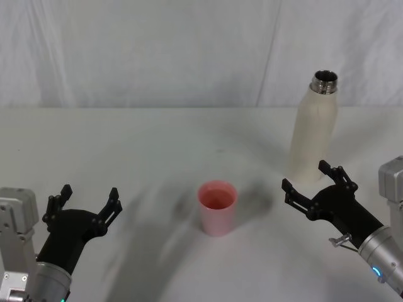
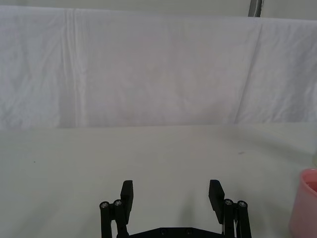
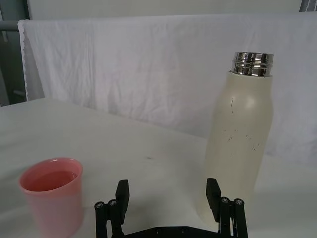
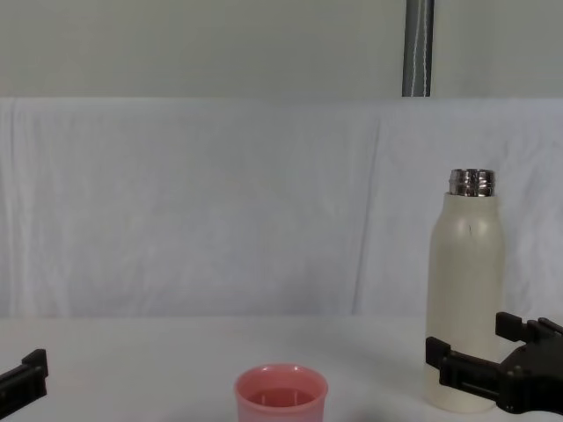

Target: Grasp the thermos with one hand and pour water into the cup lid.

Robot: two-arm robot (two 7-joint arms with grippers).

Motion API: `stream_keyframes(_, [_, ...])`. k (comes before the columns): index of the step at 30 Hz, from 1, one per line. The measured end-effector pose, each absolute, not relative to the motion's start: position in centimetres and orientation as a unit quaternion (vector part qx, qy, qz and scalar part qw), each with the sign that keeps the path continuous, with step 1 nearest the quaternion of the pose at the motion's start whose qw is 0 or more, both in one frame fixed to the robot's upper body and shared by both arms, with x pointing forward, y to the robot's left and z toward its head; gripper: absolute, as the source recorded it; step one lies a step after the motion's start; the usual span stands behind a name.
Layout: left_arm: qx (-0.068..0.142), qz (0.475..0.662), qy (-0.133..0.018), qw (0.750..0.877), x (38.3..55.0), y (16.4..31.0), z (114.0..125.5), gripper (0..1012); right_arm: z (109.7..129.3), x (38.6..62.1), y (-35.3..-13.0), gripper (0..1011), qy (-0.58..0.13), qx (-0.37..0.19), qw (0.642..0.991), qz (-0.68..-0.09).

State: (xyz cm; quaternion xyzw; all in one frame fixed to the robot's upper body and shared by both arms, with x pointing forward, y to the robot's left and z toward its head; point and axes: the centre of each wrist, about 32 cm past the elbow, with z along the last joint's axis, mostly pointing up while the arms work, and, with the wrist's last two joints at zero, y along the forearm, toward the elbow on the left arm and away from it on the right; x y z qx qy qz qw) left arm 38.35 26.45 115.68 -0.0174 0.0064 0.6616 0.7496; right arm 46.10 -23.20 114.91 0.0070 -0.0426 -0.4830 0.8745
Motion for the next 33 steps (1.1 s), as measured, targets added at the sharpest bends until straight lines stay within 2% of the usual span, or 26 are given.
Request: stream_keyframes(33, [-0.017, 0.662, 0.006, 0.750, 38.35, 26.45, 115.68, 1001, 114.91, 46.10, -23.19, 1000, -0.042, 0.007, 0.875, -0.482])
